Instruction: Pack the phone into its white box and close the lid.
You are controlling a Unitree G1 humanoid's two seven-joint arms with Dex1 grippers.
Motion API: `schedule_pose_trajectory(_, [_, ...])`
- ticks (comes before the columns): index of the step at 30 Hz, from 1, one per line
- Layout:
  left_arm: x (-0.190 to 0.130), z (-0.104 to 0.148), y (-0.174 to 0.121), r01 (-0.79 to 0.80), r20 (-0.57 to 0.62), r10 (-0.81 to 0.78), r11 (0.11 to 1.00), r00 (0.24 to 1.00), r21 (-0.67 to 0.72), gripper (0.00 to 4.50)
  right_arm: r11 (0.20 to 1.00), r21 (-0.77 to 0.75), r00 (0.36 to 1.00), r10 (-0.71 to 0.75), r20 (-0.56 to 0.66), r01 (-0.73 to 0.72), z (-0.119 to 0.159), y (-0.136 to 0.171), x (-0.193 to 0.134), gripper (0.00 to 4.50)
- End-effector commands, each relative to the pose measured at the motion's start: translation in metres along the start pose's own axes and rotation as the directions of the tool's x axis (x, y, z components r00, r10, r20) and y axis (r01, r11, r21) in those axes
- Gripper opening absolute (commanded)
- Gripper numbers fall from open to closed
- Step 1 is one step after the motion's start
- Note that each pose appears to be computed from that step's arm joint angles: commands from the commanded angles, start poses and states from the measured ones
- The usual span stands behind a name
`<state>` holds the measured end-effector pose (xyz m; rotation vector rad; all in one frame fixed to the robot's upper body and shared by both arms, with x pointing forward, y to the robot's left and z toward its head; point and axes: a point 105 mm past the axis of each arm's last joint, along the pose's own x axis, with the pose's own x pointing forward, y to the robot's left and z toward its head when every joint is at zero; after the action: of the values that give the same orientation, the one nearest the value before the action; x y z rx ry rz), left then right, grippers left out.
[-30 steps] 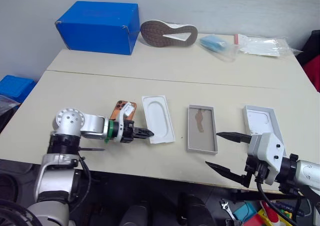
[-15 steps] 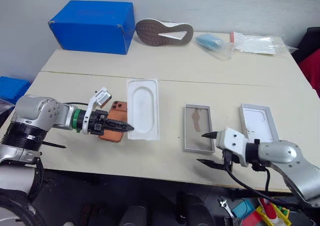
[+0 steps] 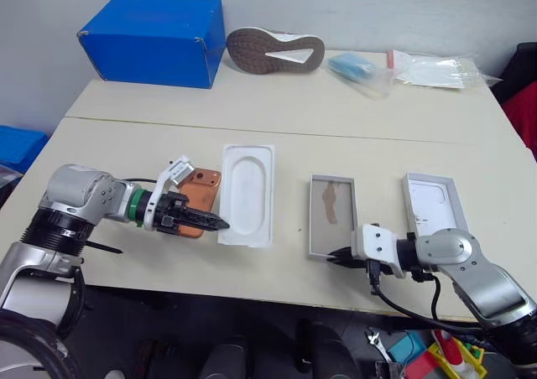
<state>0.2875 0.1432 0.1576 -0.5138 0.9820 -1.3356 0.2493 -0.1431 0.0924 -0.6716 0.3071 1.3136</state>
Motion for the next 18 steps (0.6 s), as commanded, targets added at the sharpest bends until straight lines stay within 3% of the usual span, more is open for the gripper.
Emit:
schedule_pose_trajectory(1, [0.009, 0.014, -0.019, 0.039, 0.004, -0.039, 0.998, 0.999, 0.039, 0.00, 0.998, -0.048, 0.997, 0.044, 0.059, -0.042, 0.021, 0.015, -0.008, 0.02])
schedule_pose_trajectory(5, [0.022, 0.016, -0.027, 0.066, -0.022, -0.065, 0.997, 0.998, 0.038, 0.00, 0.998, -0.037, 0.997, 0.046, 0.066, -0.044, 0.026, 0.026, -0.003, 0.02])
schedule_pose_trajectory(11, [0.048, 0.019, -0.031, 0.070, -0.051, -0.068, 0.996, 0.996, 0.046, 0.00, 0.999, -0.021, 0.998, -0.050, -0.025, 0.049, 0.005, 0.024, 0.006, 0.02])
schedule_pose_trajectory(16, [0.055, 0.024, -0.031, 0.064, -0.050, -0.062, 0.997, 0.997, 0.038, 0.00, 0.997, -0.012, 0.997, -0.080, 0.002, 0.080, 0.010, 0.020, 0.006, 0.02])
schedule_pose_trajectory(18, [0.054, 0.025, -0.031, 0.056, -0.052, -0.053, 0.998, 0.997, 0.041, 0.00, 0.997, 0.012, 0.997, -0.080, 0.020, 0.079, 0.014, 0.022, 0.006, 0.42])
